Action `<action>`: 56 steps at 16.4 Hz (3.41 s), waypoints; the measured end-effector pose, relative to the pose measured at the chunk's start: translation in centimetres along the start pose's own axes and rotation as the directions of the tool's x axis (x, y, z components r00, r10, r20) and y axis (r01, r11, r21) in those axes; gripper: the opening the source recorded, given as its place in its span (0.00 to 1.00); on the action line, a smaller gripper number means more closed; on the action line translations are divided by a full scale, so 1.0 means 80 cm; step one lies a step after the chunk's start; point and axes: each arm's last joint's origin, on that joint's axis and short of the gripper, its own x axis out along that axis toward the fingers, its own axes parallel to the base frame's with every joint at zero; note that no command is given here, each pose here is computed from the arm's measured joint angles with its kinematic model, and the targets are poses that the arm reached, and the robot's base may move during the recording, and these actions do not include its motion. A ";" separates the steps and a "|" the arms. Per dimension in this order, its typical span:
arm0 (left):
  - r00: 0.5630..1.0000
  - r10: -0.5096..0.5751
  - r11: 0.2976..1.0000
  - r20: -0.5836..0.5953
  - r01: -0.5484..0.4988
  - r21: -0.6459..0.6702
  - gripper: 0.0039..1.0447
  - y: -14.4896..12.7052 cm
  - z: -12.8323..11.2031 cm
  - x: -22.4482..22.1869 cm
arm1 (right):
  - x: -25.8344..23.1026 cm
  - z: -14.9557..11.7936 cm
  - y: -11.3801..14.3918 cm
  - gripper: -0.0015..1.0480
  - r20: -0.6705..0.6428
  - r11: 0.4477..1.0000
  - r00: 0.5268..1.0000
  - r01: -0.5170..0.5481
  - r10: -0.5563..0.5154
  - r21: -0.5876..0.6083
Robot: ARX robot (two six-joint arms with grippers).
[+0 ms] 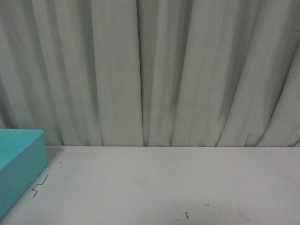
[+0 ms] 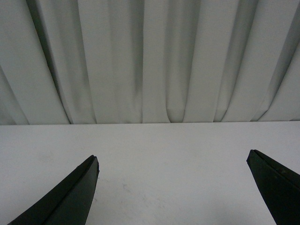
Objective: Wind up and store yellow beetle toy
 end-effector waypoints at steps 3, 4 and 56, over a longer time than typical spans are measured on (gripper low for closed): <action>1.000 0.000 1.000 0.000 0.000 0.000 0.73 0.000 0.000 0.000 | 0.000 0.000 0.000 0.94 0.000 1.000 1.000 -0.001 0.001 0.000; 1.000 0.000 1.000 0.000 0.000 0.000 0.85 0.000 0.000 0.000 | 0.000 0.000 0.000 0.94 0.000 1.000 1.000 0.000 0.000 0.000; 1.000 -0.001 1.000 -0.001 0.001 0.000 0.94 0.000 0.000 0.000 | 0.000 0.000 0.000 0.94 0.000 1.000 1.000 0.000 0.000 0.000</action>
